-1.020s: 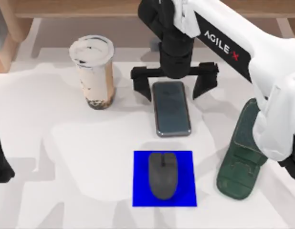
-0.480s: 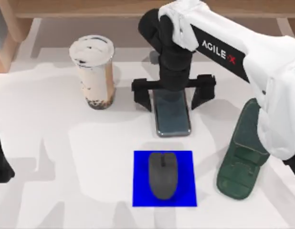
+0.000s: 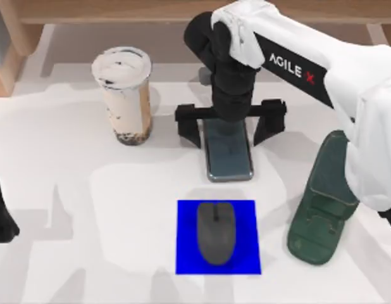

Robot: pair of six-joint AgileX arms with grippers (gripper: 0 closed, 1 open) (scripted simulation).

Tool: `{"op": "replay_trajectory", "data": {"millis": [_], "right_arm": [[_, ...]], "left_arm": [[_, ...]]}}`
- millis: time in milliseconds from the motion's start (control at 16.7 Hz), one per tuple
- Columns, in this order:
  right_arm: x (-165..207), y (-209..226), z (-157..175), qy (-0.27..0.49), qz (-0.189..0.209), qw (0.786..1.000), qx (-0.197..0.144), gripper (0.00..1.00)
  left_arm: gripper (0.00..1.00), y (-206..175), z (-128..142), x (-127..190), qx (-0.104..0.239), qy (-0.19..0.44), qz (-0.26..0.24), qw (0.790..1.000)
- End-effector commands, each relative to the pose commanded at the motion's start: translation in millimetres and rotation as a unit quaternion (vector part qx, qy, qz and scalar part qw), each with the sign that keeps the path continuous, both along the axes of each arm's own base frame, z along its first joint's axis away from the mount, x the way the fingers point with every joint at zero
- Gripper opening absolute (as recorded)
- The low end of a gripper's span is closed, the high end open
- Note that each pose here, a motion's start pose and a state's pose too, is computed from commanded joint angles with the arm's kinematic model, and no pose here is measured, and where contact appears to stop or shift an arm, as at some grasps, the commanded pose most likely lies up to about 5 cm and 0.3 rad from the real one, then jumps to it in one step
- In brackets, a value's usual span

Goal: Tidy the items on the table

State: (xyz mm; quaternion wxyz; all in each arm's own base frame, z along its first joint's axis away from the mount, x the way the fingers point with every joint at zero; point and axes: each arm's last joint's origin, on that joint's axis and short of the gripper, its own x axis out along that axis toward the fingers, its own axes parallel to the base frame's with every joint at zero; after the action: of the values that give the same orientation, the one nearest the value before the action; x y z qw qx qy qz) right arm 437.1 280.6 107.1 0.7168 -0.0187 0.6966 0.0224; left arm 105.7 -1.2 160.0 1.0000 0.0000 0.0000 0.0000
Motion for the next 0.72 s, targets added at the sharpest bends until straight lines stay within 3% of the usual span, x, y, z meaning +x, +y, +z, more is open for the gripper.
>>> {"op": "replay_trajectory", "data": {"millis": [720], "right_arm": [[0.0,0.0,0.0,0.0,0.0,1.0,0.0,0.02]], "left_arm": [[1.0,0.0,0.0,0.0,0.0,0.0,0.0,1.0]]}}
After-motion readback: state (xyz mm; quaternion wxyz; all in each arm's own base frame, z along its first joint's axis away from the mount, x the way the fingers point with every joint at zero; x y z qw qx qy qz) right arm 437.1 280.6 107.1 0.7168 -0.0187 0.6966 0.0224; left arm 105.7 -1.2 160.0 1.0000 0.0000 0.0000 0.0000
